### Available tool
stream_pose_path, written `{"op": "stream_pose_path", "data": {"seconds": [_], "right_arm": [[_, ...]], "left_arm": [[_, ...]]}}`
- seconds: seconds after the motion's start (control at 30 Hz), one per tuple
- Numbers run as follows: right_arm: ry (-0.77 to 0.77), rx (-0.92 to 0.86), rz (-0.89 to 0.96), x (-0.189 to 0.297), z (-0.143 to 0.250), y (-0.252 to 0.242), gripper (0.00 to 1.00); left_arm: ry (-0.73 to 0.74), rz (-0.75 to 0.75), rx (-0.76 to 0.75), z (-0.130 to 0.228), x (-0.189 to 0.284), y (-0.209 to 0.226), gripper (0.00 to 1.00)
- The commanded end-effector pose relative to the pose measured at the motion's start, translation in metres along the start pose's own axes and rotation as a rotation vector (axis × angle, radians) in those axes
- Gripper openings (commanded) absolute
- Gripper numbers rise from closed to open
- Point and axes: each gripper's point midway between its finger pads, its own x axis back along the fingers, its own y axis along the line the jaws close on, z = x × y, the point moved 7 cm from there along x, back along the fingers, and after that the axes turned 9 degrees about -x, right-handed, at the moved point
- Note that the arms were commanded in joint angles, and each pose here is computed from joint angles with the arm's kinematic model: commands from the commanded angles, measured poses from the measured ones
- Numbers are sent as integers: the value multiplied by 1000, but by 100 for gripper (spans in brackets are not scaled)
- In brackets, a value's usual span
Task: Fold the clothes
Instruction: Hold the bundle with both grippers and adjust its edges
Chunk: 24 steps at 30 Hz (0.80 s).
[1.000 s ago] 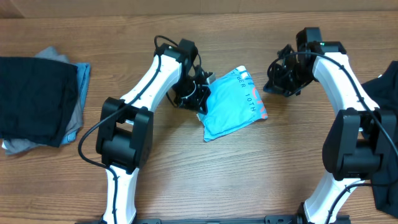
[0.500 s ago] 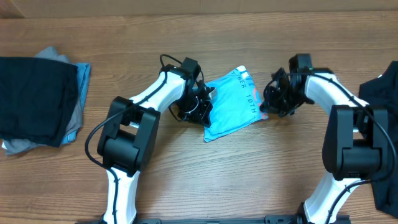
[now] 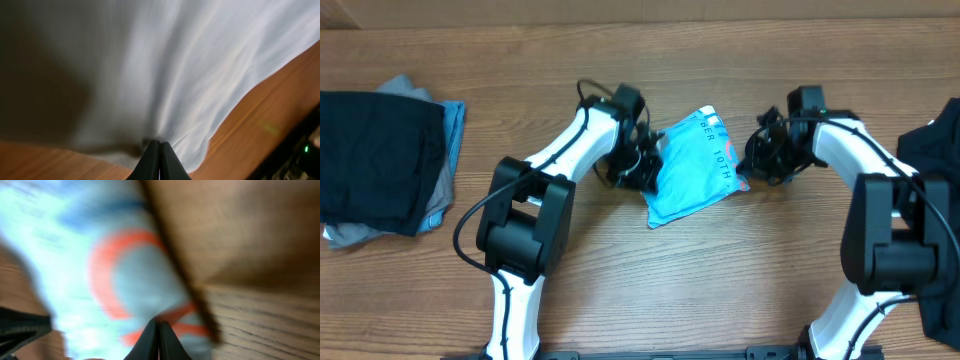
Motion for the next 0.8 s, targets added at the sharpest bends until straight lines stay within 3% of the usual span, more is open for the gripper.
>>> {"op": "stream_pose_path", "data": {"seconds": [0.0, 0.17, 0.37, 0.53, 0.77], "right_arm": [[-161, 115, -115, 58, -16, 45, 4], [-217, 162, -163, 63, -25, 54, 4], [-263, 179, -144, 54, -39, 50, 4], [-238, 179, -139, 37, -43, 47, 4], [-144, 167, -119, -14, -42, 38, 4]], "left_arm": [[-164, -63, -61, -30, 51, -25, 4], [-165, -59, 16, -32, 45, -22, 4], [-48, -47, 81, -14, 2, -22, 4], [-2, -145, 100, -2, -20, -13, 4], [12, -156, 136, 9, -34, -4, 4]]}}
